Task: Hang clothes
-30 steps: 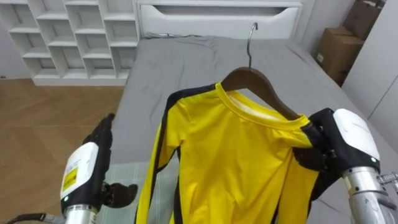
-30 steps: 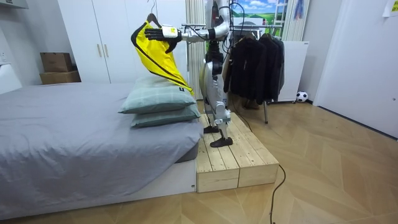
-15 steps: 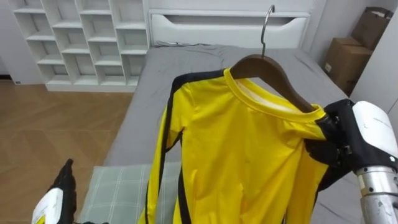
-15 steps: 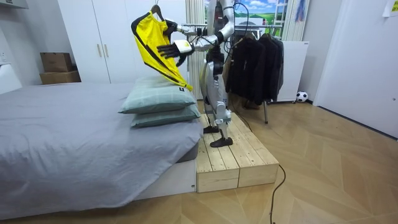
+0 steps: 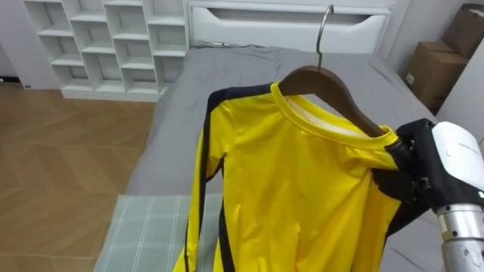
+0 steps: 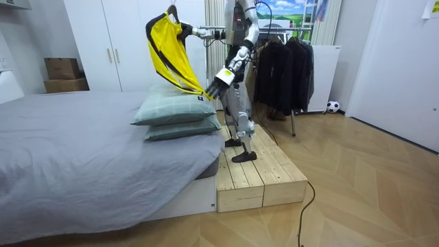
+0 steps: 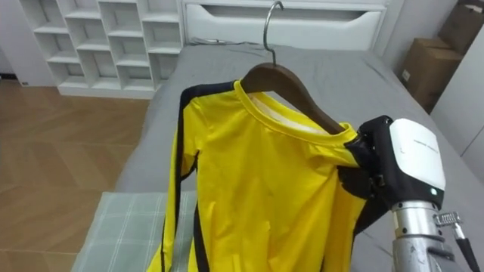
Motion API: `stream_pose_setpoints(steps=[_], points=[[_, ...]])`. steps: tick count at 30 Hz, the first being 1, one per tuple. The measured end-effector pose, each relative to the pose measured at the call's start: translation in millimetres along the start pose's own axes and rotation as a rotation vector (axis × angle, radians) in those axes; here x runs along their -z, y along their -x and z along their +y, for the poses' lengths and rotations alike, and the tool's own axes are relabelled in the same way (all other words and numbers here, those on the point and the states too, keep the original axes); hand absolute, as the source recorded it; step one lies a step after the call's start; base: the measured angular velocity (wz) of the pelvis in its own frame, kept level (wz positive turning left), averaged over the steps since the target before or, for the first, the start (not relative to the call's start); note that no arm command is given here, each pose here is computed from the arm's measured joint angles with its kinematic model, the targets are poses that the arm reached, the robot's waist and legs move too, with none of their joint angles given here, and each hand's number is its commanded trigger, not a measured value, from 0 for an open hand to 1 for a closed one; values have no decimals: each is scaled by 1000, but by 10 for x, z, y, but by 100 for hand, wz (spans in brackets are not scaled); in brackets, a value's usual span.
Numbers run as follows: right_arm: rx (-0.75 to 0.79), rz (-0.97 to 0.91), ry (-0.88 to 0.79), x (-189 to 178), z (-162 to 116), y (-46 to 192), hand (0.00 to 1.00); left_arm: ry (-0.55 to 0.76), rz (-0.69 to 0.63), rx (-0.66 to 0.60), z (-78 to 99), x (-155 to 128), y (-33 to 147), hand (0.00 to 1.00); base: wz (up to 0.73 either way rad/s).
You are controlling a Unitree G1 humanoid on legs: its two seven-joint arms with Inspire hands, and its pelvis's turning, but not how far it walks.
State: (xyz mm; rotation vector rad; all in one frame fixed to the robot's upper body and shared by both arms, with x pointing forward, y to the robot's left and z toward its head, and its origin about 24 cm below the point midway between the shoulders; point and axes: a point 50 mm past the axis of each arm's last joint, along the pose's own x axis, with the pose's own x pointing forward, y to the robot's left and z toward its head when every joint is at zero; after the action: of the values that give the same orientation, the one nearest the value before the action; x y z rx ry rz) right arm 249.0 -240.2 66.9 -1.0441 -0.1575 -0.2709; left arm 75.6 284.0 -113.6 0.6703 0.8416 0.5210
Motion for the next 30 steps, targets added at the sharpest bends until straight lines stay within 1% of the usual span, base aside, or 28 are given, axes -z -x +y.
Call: stream_pose_setpoints(steps=[2, 6, 8, 9, 11, 14, 25, 30], points=[[10, 0, -1, 0, -5, 0, 100, -3, 59, 9, -10, 136, 33, 0, 2], [11, 1, -2, 2, -7, 0, 100, -10, 120, 8, 11, 290, 77, 0, 2], [10, 3, 11, 6, -8, 2, 100, -36, 174, 23, 2, 445, 149, 0, 0], [10, 2, 13, 5, -10, 2, 100, -44, 193, 30, -6, 488, 166, 0, -4], [13, 0, 16, -12, -35, 13, 100, -57, 271, 53, -50, 622, 237, 0, -2], [5, 0, 15, -21, -43, 23, 100, -74, 337, 88, -102, 734, 307, 0, 0], [15, -14, 8, -51, -77, 11, 100, -26, 411, 244, -229, 789, 349, 0, 0], [12, -14, 11, -49, -71, 17, 100, 6, 401, 285, -290, 704, 308, 0, 0]])
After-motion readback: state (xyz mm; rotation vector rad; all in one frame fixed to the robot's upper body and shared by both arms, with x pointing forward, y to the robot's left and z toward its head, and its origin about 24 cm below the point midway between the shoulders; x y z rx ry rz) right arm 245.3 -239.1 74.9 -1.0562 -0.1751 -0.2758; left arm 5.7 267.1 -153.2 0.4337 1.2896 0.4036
